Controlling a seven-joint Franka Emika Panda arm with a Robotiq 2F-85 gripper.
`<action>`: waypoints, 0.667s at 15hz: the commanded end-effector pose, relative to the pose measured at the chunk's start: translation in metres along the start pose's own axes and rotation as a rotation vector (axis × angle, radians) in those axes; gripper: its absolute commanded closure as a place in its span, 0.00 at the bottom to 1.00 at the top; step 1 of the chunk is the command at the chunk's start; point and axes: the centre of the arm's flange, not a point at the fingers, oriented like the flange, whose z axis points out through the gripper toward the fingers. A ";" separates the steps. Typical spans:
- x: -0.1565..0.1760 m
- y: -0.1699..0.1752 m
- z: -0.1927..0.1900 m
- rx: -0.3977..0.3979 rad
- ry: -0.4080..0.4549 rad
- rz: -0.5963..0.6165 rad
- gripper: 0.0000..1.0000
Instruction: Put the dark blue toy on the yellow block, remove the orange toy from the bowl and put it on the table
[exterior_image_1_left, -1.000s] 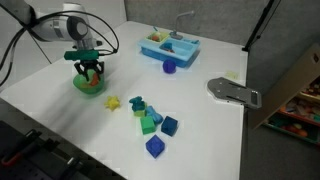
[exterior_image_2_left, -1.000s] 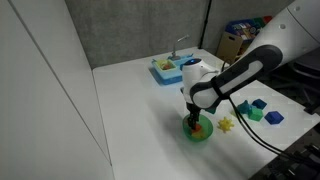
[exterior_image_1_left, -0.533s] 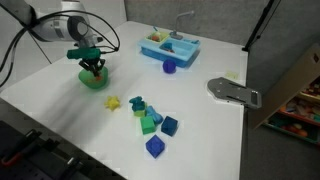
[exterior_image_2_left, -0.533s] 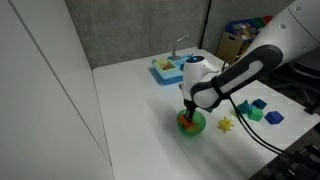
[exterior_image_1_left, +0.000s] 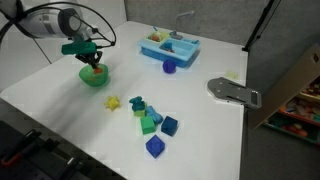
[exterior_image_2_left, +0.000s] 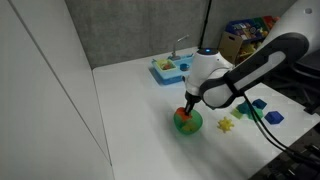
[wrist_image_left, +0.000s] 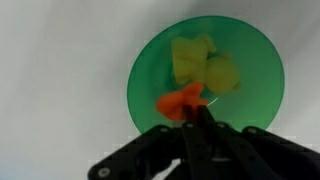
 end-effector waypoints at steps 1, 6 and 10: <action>-0.032 0.001 -0.051 -0.027 0.051 0.047 0.96; -0.050 0.037 -0.108 -0.095 0.101 0.146 0.96; -0.071 0.084 -0.130 -0.153 0.108 0.252 0.96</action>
